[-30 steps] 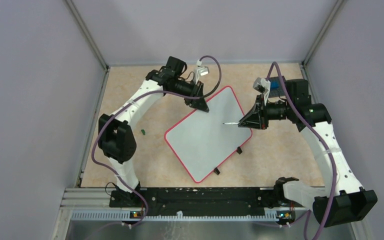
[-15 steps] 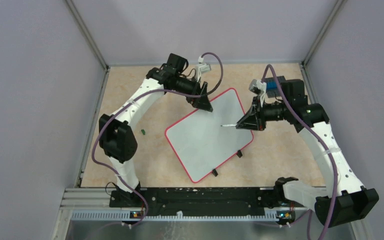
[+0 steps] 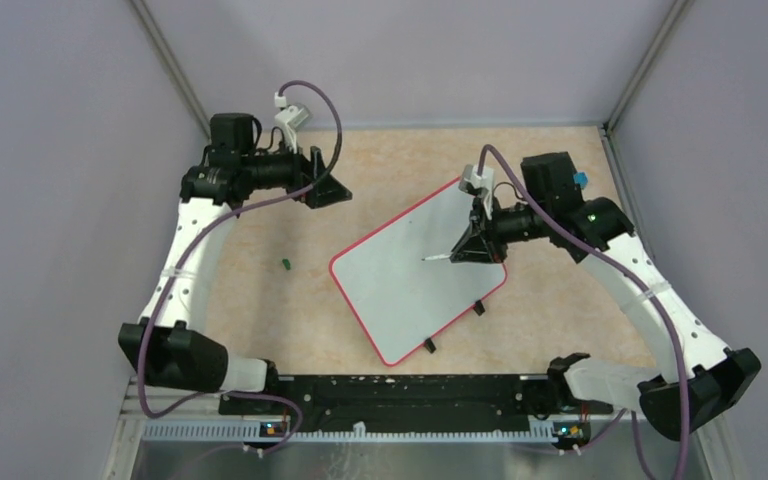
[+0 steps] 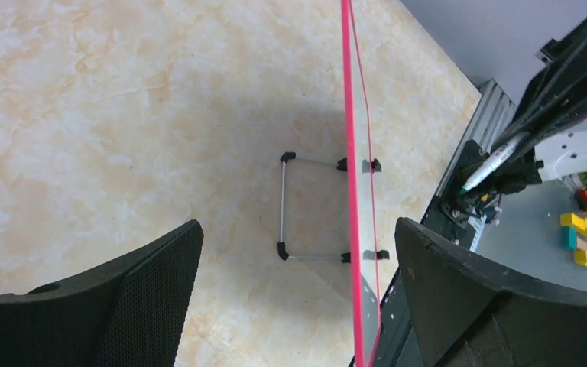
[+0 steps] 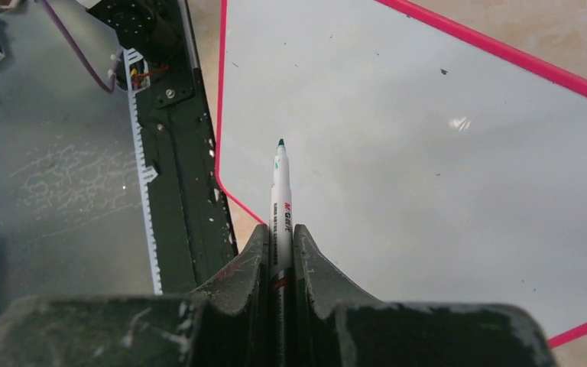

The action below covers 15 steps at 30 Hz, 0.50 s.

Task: Write a sentence on the whiteboard
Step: Hold the whiteboard at the center of the board.

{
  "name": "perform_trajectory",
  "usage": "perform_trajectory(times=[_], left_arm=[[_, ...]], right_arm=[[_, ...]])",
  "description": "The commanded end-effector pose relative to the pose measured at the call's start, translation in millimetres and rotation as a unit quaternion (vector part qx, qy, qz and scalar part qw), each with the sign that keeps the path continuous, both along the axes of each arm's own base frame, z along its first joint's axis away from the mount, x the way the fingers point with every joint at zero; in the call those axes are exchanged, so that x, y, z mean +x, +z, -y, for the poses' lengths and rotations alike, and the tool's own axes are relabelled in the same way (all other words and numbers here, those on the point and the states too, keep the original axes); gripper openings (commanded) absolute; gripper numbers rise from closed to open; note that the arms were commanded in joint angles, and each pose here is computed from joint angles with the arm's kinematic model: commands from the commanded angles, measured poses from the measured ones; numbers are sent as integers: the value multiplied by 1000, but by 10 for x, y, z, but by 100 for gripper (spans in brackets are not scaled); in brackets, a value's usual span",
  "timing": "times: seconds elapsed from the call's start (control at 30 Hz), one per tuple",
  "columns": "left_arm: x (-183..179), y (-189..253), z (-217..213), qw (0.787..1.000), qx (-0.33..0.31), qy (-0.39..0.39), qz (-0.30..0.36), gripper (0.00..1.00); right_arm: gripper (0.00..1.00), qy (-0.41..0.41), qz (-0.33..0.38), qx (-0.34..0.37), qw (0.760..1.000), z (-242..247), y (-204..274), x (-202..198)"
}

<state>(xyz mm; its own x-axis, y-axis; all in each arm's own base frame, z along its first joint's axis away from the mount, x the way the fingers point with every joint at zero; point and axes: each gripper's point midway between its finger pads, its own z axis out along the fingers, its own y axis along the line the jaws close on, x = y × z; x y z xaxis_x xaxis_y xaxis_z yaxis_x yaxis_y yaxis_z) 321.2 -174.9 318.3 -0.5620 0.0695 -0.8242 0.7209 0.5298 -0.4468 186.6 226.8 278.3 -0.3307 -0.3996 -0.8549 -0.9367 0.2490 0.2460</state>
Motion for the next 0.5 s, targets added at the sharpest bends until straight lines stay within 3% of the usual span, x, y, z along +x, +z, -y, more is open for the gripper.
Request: perform_trajectory(times=[0.0,0.3,0.47], left_arm=[[-264,-138,-46,999,23,-28,-3,99],[-654,-411,-34,995,-6,-90,-51,99],[-665,-561,-28,993,-2,-99,-70,90]], right_arm=[[0,14,52,-5,999,-194,175,99],[0,52,94,-26,994,-596,163,66],[0,72,90,-24,993,-658,127,32]])
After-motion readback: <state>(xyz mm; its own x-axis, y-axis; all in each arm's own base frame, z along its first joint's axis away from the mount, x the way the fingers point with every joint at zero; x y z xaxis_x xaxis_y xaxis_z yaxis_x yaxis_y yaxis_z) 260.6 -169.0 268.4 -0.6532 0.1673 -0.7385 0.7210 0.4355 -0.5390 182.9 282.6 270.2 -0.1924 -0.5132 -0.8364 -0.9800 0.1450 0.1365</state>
